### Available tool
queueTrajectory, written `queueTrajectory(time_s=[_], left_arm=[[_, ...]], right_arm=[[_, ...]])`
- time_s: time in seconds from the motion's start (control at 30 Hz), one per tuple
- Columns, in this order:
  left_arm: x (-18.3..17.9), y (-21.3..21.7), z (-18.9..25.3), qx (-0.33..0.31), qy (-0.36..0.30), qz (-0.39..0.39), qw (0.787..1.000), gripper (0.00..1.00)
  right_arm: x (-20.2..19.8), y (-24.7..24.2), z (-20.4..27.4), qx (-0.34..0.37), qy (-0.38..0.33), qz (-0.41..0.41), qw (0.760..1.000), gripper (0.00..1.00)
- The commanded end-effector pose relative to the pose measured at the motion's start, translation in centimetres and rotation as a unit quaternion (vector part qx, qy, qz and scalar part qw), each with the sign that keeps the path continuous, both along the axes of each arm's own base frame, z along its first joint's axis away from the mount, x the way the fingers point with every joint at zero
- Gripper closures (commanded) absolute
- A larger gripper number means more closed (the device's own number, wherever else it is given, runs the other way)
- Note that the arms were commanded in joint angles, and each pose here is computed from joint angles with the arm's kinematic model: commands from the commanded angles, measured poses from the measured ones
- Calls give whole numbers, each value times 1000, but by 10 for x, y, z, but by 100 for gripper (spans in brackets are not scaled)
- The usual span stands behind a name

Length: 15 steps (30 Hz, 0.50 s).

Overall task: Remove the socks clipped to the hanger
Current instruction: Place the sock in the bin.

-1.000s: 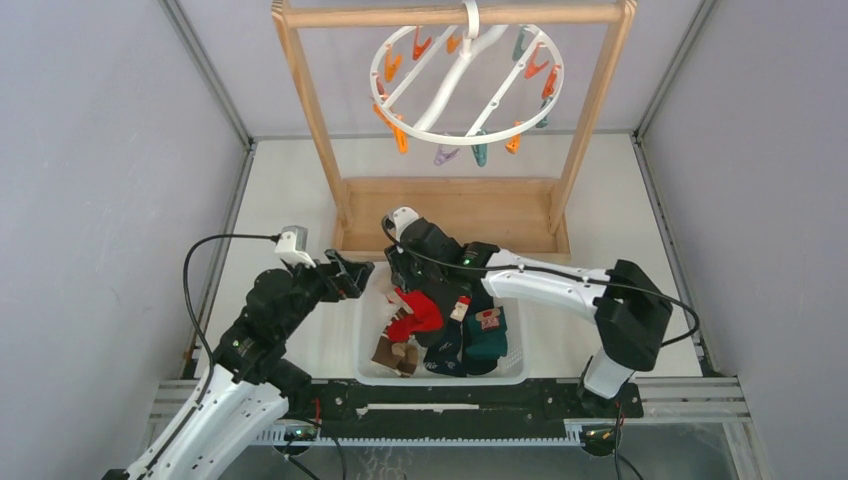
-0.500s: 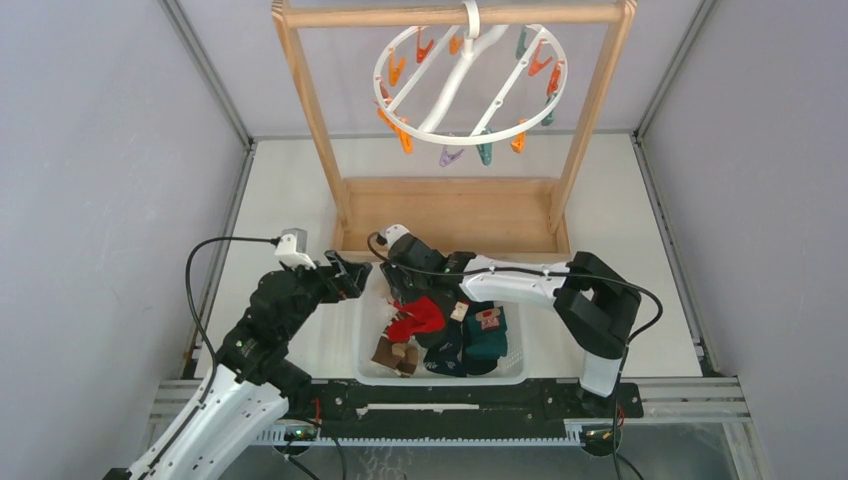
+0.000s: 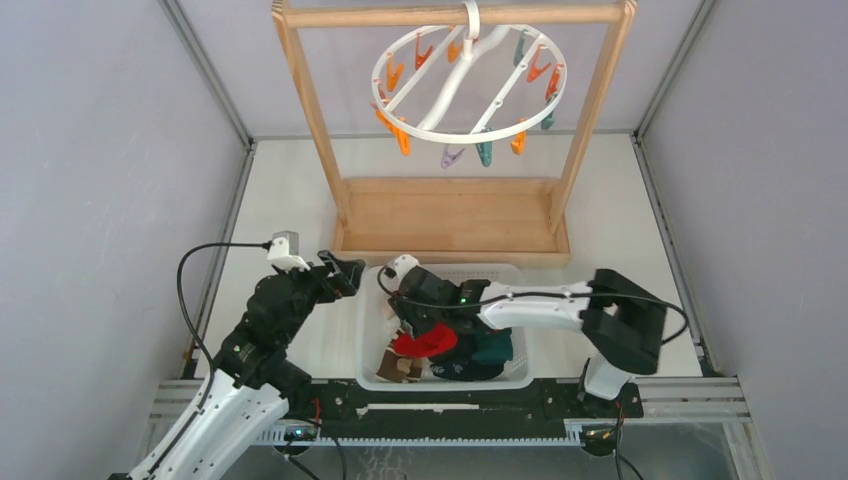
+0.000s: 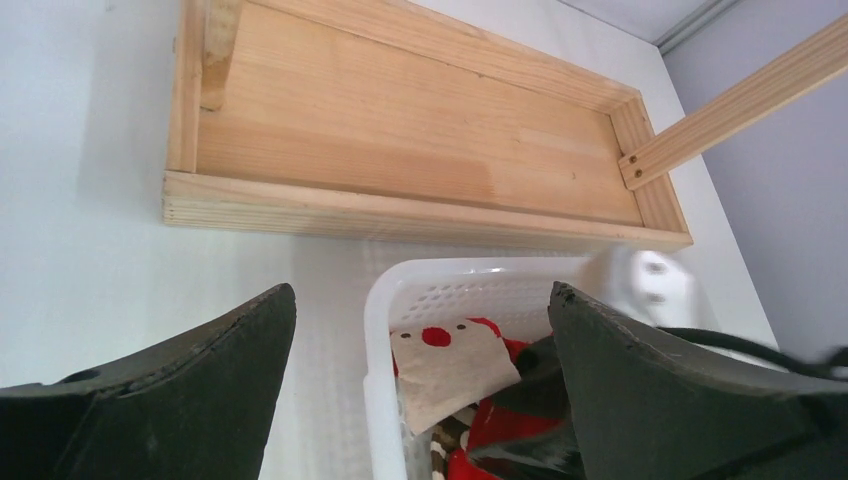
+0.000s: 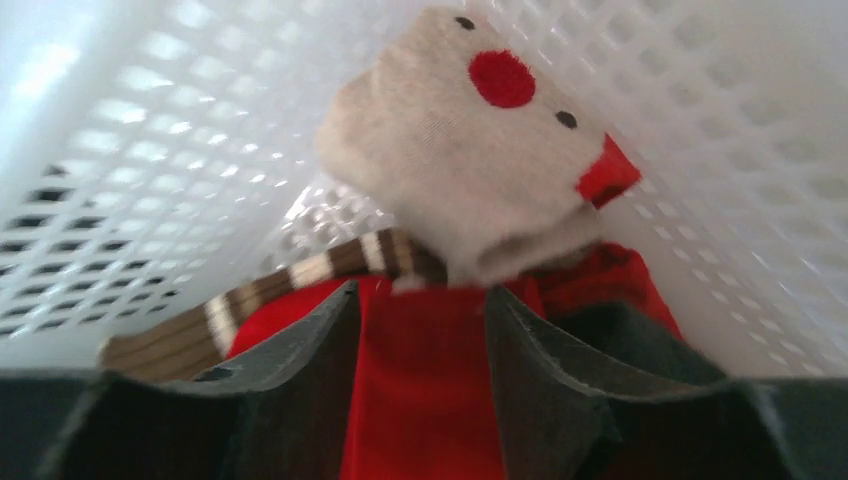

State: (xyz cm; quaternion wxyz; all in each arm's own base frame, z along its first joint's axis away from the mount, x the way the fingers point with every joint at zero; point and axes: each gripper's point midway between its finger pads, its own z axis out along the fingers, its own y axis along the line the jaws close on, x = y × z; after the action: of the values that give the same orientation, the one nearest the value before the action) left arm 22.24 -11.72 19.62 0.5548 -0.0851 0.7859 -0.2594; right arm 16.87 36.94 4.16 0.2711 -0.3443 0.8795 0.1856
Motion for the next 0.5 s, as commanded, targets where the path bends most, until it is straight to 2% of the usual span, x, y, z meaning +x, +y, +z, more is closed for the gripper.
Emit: queueTrajectory(time_s=[0.0,0.07,0.1,0.27,0.47], left_arm=[[4,12,11,6,-21,32,999,0],[5,19,19,16,-28,45,998,0],[6,22,22,21,-30,53,998,0],[8,31,36,39,-53,67,996,0],[12,43,69,59,-89,93,990,0]], right_arm=[[9,5,82,95,-60,-17,994,35],[13,-2,111,119,-87,-27,989,6],[15,-7,123,128,-100,-33,986,1],[26,-45,172,162,-161,-68,971,0],[55,-112,194,187,-199,-136,952,0]])
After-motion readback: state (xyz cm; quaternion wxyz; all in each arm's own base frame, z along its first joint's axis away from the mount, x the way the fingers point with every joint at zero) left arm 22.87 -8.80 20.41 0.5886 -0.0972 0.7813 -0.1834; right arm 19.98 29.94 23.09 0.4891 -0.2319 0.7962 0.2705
